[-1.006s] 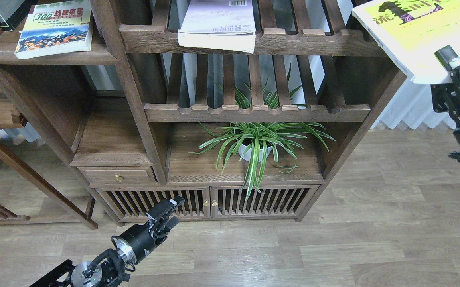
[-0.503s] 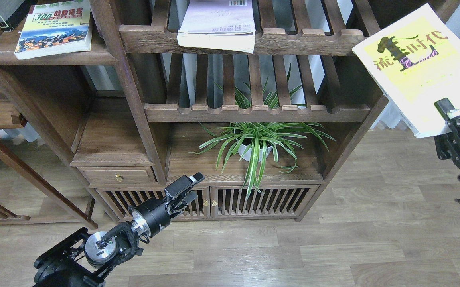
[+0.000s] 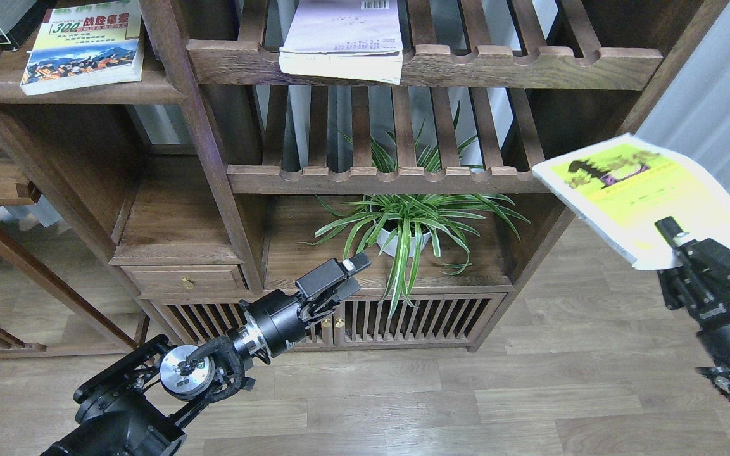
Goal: Organize books on shelf
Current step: 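Grasp the yellow-green book with the right gripper and pull it down, then pass the yellow-green book toward the left gripper and grasp it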
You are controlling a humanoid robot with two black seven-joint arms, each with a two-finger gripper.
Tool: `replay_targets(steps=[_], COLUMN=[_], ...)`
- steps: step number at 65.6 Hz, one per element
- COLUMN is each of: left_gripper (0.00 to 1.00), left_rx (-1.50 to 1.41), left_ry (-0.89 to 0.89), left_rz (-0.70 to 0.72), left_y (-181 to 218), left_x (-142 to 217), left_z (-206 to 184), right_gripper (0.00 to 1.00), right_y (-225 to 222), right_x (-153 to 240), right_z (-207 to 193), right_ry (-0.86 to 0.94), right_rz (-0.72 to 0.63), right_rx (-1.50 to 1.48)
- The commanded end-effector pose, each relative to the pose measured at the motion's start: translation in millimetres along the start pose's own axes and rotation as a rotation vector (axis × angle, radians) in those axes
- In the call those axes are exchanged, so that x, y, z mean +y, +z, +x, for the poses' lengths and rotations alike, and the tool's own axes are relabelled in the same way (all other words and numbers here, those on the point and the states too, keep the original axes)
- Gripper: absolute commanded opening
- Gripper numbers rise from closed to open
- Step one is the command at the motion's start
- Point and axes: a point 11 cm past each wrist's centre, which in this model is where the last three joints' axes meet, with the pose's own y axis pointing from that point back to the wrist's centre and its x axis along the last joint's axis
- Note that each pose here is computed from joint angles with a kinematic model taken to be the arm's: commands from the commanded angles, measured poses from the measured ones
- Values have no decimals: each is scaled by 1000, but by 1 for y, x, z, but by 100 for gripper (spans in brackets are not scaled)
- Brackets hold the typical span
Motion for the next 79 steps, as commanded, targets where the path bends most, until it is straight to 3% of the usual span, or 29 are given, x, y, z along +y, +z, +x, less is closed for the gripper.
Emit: replay_targets(steps=[1,17,44,79], left_gripper=[97,97,97,97], left_rx=[-4,-8,-11,-23], left_ry=[-18,-39,-66,-102], left_rz=[20,5,-73,-113], left_y=[-6,-5,5,18], left_x=[-3,-6,-8,-11], left_z=[-6,-13,-22,-35], right_gripper=[2,1,1,1], right_y=[17,56,102,173], right_x=[-7,-25,-63,-88], right_z=[7,17,1,0], right_ry=[-7,-27,-144,-200], right_rz=[-16,-84,-172,-252], right_rx=[-1,-30,-110,-162])
